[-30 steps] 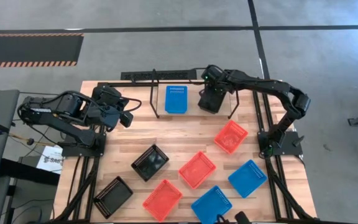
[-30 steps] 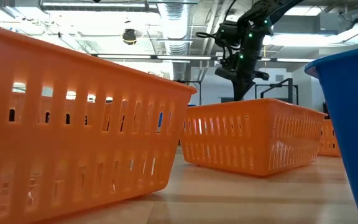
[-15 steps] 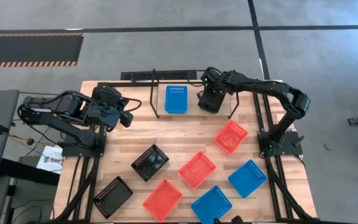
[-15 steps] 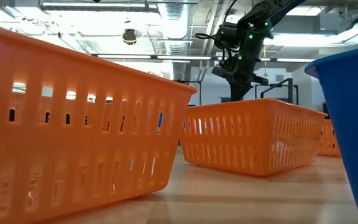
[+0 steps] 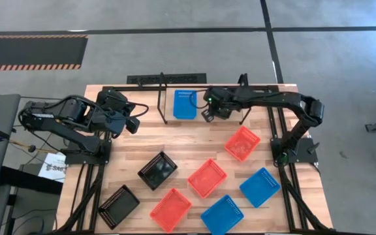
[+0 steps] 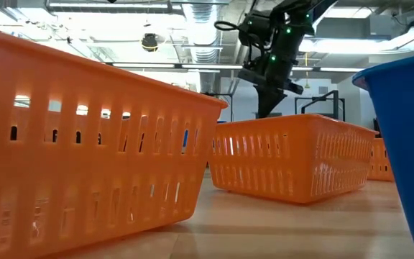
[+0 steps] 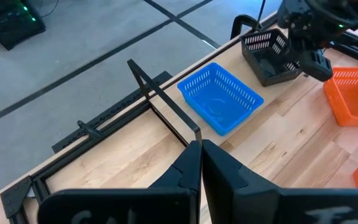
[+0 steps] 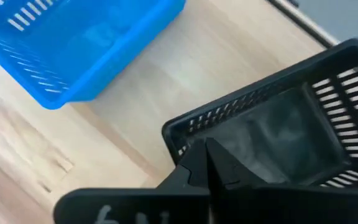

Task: Stack baskets on shelf by color
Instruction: Adjust the black bin on the shelf

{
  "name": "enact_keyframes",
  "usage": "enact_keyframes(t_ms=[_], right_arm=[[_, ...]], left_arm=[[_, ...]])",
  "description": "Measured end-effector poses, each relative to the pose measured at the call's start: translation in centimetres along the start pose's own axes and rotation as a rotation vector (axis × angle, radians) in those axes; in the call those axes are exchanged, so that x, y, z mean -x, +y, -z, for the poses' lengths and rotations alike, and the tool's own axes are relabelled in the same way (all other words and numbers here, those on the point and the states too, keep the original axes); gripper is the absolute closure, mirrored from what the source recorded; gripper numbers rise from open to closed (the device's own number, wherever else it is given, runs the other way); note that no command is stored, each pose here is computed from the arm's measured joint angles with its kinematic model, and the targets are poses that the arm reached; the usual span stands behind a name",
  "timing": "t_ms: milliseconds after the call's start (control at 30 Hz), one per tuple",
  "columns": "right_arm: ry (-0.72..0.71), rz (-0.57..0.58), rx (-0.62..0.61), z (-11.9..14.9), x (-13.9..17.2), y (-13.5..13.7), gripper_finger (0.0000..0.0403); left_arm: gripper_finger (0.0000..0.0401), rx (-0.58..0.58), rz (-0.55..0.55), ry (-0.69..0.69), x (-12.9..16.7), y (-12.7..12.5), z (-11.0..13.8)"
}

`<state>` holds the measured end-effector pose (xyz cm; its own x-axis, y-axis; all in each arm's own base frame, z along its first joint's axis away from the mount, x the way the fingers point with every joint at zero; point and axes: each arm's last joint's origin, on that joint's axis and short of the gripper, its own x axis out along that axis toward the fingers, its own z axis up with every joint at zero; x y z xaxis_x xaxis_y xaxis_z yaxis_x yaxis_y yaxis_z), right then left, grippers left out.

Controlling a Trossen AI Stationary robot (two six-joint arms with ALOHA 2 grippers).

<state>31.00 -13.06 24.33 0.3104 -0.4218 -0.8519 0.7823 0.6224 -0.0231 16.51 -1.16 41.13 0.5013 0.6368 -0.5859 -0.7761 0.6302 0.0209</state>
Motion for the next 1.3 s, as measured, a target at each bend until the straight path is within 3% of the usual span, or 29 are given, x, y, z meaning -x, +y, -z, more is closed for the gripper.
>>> enact_keyframes(t_ms=[200,467,700,833,1100,1300], right_arm=[[0.023,0.04,-0.017,0.4,-0.4,-0.6,0.0403],[0.126,0.083,-0.02,3.3,-2.8,-1.9,0.0403],[0.119,0.044,-0.035,2.9,-3.1,-2.4,0.0403],[0.13,-0.009,0.039,3.3,-2.9,-1.3,0.0403],[0.22,0.002,0.176,4.7,-2.3,-0.5,0.0403],[0.205,0.015,0.151,4.1,-2.7,-1.6,0.0403]], left_arm=[[0.0401,0.0,0.0,0.0,0.0,0.0,0.0],[0.0401,0.0,0.0,0.0,0.0,0.0,0.0],[0.0401,0.0,0.0,0.0,0.0,0.0,0.0],[0.0401,0.001,0.001,0.0,0.0,0.0,0.0],[0.0401,0.002,0.001,0.0,0.0,0.0,0.0],[0.0401,0.003,0.001,0.0,0.0,0.0,0.0]])
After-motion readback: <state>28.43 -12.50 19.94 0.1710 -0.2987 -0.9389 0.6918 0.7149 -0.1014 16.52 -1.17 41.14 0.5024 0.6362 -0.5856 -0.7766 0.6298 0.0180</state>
